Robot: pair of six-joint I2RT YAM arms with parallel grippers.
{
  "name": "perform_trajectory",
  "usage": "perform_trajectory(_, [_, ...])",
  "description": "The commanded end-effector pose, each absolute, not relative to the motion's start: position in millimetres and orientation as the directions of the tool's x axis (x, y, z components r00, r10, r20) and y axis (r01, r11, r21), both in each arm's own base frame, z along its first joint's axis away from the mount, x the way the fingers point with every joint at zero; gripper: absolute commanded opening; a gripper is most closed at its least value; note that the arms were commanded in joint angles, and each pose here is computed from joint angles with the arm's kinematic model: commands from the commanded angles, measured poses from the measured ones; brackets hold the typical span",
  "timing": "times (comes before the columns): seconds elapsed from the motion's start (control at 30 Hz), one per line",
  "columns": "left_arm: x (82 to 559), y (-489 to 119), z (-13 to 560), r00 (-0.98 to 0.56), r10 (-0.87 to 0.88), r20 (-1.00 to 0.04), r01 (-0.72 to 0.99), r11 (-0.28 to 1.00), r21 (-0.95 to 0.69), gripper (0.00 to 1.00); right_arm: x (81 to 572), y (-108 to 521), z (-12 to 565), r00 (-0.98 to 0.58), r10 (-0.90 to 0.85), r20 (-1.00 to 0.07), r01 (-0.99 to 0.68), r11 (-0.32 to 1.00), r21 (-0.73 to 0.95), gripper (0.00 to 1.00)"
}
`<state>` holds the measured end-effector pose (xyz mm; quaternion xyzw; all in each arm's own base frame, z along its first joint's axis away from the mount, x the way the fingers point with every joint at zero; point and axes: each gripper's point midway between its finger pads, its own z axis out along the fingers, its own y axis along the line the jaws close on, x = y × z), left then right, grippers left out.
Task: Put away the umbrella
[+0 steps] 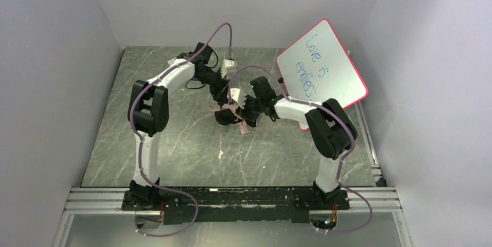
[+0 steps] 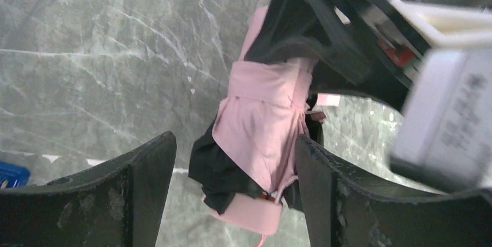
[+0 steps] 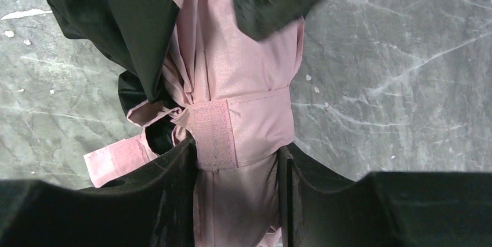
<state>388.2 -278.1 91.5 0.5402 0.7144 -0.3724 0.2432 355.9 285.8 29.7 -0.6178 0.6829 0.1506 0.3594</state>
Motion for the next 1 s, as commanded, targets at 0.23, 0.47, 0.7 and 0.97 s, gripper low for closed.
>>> perform_trajectory(0.23, [368,-296,60,-0.384,0.569,-0.727,0.900,0.055,-0.433,0.78,328,269,-13,-0.008,-0.823,-0.567,-0.959,0.167,-0.227,0.17])
perform_trajectory(0.47, [341,-298,42,-0.321,0.657,-0.682,0.900,-0.011,-0.435,0.78,325,271,-17,-0.007,-0.830,-0.558,-0.961,0.159,-0.226,0.17])
perform_trajectory(0.7, [329,-299,24,-0.317,0.697,-0.643,0.889,-0.018,-0.458,0.78,323,270,-17,-0.007,-0.830,-0.557,-0.959,0.163,-0.231,0.17])
perform_trajectory(0.97, [319,-298,-1,-0.315,0.740,-0.594,0.886,0.005,-0.463,0.75,324,273,-13,0.008,-0.824,-0.567,-0.952,0.168,-0.256,0.17])
